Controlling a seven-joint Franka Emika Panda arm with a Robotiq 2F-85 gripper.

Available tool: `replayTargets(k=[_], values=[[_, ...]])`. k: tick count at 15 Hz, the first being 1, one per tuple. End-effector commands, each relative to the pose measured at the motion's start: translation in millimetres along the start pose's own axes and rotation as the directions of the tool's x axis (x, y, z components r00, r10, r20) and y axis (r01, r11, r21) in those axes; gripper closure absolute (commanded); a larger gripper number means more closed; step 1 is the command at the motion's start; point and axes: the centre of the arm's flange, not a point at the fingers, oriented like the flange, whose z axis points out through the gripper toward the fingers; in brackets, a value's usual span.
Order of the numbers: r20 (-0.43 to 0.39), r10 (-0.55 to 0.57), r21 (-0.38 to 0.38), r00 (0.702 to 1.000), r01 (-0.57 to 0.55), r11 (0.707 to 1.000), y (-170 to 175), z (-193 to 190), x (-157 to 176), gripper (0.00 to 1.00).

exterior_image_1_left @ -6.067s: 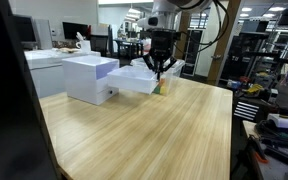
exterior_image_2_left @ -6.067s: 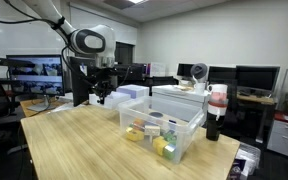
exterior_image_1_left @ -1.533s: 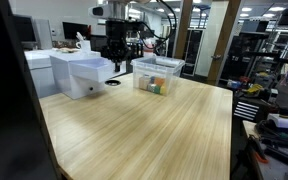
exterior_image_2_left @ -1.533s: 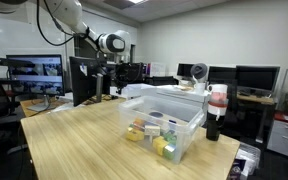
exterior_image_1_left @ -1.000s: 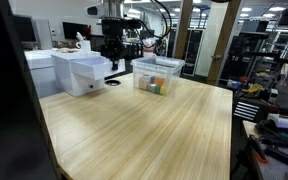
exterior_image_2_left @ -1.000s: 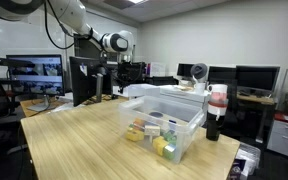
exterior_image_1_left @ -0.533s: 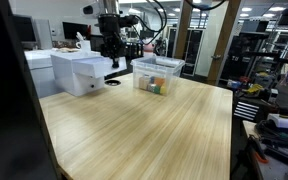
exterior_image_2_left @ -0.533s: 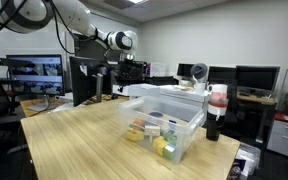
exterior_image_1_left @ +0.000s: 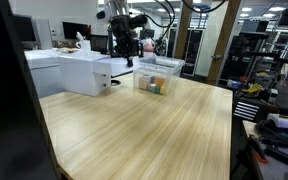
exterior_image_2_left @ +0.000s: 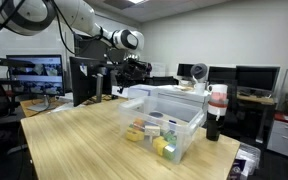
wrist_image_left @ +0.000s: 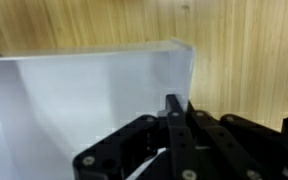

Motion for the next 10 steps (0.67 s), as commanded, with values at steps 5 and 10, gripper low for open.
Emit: replayTargets(k=[5,10], values=[[0.064,0.061,0.166,0.996,-0.071,0.984,-27,55,-26,0.99],[0.083,0.055,0.193,0.995,-0.07,0.979,-37,62,-28,0.99]])
